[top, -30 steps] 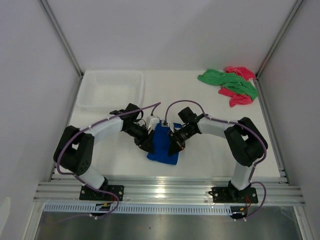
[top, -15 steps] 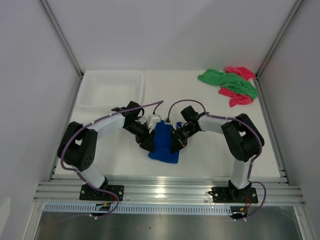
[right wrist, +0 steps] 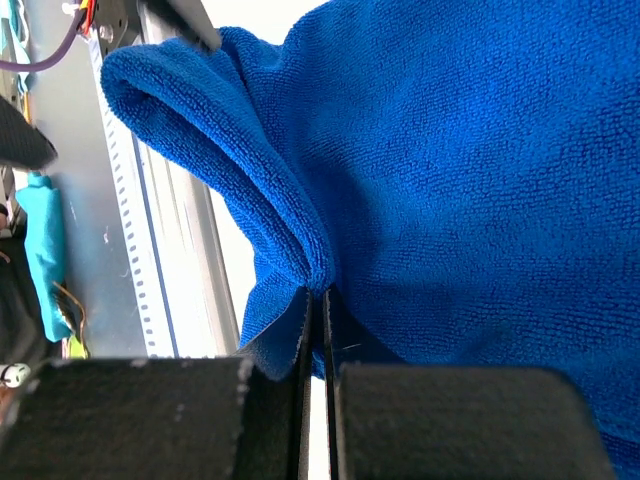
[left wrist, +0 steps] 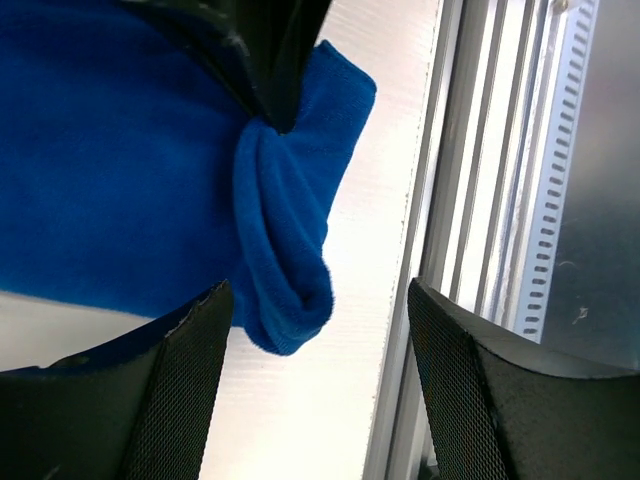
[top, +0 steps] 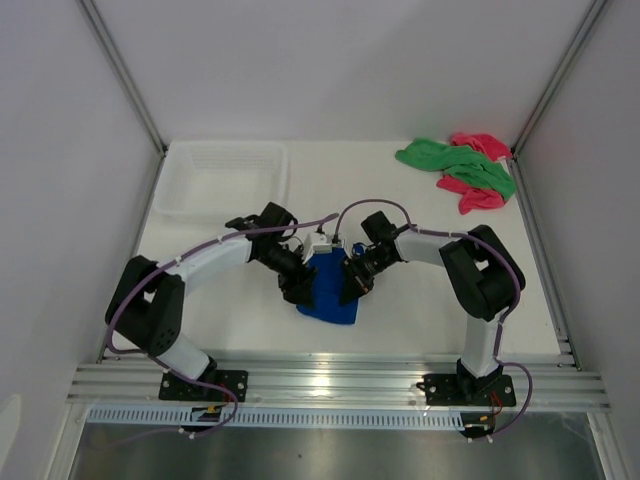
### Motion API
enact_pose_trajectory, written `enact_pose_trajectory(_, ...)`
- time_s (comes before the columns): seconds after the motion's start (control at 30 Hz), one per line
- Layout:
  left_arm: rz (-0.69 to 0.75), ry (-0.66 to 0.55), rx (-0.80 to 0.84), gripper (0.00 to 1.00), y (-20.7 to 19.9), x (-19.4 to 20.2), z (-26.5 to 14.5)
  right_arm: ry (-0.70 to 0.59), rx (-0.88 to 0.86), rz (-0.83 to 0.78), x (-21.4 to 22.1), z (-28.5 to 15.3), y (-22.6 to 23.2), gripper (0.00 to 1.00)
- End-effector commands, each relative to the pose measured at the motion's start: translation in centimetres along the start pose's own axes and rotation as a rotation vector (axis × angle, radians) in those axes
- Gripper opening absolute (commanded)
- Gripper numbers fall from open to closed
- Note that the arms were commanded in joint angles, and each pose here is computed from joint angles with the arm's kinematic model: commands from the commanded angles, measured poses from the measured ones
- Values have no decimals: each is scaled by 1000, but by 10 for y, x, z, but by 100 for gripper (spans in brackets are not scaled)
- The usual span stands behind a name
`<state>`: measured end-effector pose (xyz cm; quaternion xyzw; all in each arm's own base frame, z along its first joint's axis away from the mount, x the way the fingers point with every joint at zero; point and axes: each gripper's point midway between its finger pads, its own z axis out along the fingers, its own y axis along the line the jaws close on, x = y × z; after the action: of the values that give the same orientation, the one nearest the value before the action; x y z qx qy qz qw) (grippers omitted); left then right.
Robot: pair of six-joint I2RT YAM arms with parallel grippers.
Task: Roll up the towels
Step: Roll the towel
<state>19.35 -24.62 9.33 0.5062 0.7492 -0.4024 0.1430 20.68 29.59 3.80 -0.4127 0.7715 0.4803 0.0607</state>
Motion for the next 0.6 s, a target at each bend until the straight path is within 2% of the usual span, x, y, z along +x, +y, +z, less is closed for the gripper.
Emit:
enact_pose_trajectory(0.0, 120, 2, -25, 73, -1, -1, 5, -34, 28, -35, -16, -1, -8, 0)
enact_pose_trajectory(0.1, 148, 34, -57, 72, 4, 5, 11, -34, 32, -33, -16, -2, -9, 0)
enact_pose_trajectory(0.17, 139, 34, -106, 68, 16, 3, 12, -30, 32, -31, -14, -1, -8, 0)
enact_pose_trajectory(0.2, 131, 53, -150, 62, 25, 5, 11, -30, 34, -37, -14, -2, -9, 0)
enact_pose_trajectory(0.23, 115, 59, -172, 47, 31, 5, 13, -27, 34, -39, -14, -2, -9, 0)
enact_pose_trajectory(0.33, 93, 63, -192, 27, 37, 1, 12, -24, 43, -39, -13, -2, -10, 0)
enact_pose_trajectory(0.47, 32, 57, -129, 15, 26, 1, 14, -24, 69, -41, -14, -4, -13, 1)
enact_pose_trajectory(0.5, 15, 53, -124, 12, 26, 0, 14, -24, 84, -42, -14, -4, -15, 7)
enact_pose_trajectory(0.57, -69, 68, -101, 7, 25, 4, 18, -31, 121, -43, -17, -7, -20, 12)
